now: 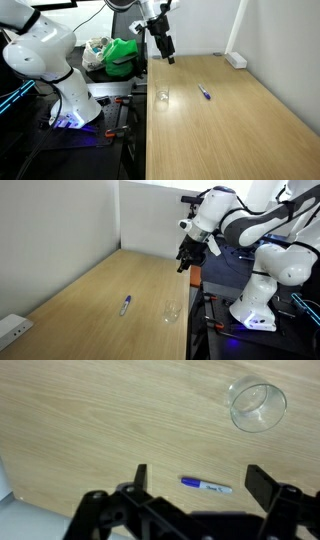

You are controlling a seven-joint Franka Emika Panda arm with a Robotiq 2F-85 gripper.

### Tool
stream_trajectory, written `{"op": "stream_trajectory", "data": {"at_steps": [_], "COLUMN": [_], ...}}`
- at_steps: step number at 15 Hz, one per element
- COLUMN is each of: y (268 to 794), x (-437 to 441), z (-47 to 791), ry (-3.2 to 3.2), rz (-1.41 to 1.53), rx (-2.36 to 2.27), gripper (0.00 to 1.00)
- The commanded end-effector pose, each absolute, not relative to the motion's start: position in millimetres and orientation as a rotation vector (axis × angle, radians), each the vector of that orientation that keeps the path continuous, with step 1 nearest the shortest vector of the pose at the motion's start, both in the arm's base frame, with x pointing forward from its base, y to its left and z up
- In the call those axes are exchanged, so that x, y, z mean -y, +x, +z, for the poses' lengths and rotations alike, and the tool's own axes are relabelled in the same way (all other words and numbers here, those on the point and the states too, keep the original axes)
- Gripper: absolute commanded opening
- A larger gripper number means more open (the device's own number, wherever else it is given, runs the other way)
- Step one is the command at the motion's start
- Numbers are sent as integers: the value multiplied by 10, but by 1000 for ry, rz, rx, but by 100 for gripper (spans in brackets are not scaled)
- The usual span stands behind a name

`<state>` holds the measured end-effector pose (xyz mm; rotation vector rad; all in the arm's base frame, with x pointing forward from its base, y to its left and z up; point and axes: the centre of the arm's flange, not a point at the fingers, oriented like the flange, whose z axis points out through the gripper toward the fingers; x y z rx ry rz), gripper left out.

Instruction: Put the blue marker inside the glass cup

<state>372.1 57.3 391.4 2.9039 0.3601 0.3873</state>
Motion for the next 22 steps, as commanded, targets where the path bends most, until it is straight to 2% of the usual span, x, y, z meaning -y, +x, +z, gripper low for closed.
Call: {"op": "stream_trajectory", "data": {"at_steps": [1,13,22], "y": [4156,5120,5496], "x": [-655,-790,-1020], "z": [3762,3439,2983], "ry": [2889,2809,2592], "rz": [431,404,269], "rx": [-476,-1040,-1601], "gripper": [100,100,100]}}
